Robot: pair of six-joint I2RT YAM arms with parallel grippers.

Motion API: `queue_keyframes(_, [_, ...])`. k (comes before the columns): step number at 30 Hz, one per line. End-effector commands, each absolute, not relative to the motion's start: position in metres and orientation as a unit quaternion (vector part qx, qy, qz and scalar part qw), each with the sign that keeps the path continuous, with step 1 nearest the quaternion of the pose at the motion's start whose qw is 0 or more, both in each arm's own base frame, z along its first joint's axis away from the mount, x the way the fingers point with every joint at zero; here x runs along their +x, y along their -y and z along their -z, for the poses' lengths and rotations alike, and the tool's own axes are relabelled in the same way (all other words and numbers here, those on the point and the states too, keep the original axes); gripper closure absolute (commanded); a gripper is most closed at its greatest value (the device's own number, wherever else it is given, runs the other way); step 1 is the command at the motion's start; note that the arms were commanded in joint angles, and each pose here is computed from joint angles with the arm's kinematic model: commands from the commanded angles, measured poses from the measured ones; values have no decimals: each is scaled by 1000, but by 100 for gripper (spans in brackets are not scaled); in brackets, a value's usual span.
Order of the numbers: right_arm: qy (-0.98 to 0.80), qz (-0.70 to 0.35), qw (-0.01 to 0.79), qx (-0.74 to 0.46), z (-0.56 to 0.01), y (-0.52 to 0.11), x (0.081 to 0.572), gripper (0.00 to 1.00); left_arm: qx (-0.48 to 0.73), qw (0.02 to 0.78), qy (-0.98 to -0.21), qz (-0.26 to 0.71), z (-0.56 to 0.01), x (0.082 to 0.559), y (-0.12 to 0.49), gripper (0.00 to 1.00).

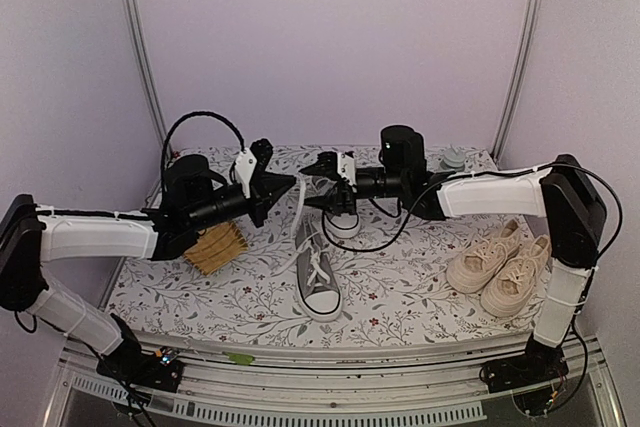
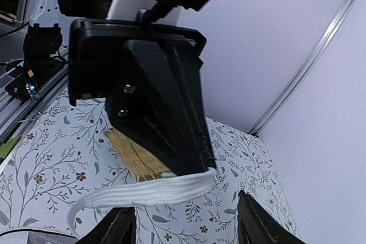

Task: Tie the shoes
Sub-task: Pass from the left arm to the right

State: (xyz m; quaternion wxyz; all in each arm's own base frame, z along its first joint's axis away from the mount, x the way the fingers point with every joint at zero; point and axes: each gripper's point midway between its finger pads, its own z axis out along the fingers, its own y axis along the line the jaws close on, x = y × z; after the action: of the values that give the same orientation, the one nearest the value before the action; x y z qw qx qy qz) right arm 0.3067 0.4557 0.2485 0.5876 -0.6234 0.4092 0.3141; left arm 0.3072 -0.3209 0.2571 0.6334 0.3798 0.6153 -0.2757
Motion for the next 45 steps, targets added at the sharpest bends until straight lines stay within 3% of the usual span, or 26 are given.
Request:
queue_keyframes(1, [-354, -336, 603, -631, -270, -454, 282, 41, 373, 642, -607, 283, -268, 317, 322, 100])
queue_keyframes(12, [-387, -309, 629, -599, -277, -457, 306, 56, 386, 628, -607, 297, -259, 312, 326, 100])
queue_keyframes(28, [-353, -334, 624, -611, -292, -453, 286, 80, 387, 612, -626, 289, -245, 318, 328, 100])
queue_keyframes(33, [-365, -342, 614, -611, -288, -454, 287, 98, 388, 607, -631, 287, -240, 321, 329, 100])
queue_keyframes(41, [-421, -353, 594, -587, -282, -445, 309, 100, 376, 597, -655, 271, -227, 328, 324, 100])
queue_keyframes(44, [-477, -387, 564, -551, -273, -435, 327, 100, 356, 565, -700, 252, -202, 340, 313, 54])
queue_keyframes(45, [-498, -399, 550, -539, -267, -433, 332, 100, 352, 551, -715, 248, -192, 343, 309, 49])
